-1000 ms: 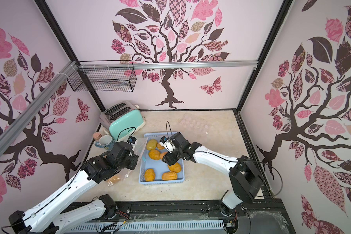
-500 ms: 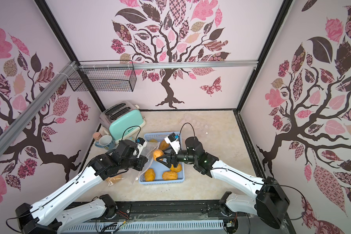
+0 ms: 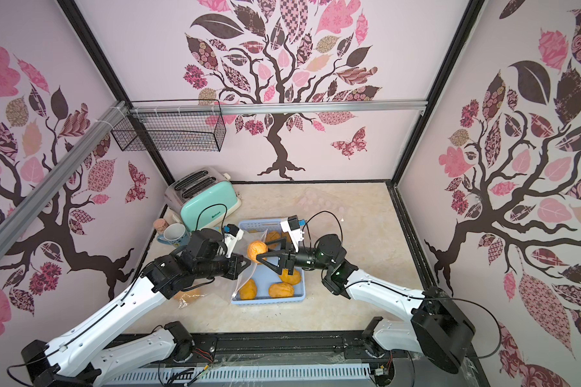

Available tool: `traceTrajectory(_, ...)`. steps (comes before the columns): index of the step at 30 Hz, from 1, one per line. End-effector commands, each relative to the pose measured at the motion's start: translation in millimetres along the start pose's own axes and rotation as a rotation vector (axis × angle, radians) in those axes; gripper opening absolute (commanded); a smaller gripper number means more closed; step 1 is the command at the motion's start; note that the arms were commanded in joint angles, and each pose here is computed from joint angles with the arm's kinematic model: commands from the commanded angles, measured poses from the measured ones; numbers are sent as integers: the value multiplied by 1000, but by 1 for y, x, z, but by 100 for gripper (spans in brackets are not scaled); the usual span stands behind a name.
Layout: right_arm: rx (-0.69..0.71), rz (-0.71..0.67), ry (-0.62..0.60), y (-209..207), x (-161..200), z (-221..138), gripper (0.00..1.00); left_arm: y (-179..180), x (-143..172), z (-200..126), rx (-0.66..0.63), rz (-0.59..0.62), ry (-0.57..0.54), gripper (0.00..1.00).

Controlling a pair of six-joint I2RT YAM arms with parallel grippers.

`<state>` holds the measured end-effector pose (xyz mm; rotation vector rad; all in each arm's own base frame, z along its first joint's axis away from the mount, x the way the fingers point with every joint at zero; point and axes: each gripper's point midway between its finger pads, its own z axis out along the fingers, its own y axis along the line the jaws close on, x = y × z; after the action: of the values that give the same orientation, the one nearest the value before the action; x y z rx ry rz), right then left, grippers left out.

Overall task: Put the potatoes into a zipper bag and zip it
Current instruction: Place the potato into the zipper food storage bag.

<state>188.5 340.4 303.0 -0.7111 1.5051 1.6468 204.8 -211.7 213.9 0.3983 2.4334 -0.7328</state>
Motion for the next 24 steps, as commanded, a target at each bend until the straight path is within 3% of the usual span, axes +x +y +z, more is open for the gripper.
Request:
traceTrajectory(1,-34,5,3,-2,7,3,56,-15,-22,-17,50,-10,-81,0)
traceTrajectory(11,74,33,91,-46,42,10,55,-14,-24,-29,51,-15,-123,0)
traceTrajectory(24,171,34,128,-66,47,15,57,-16,-27,-33,63,-11,-147,0)
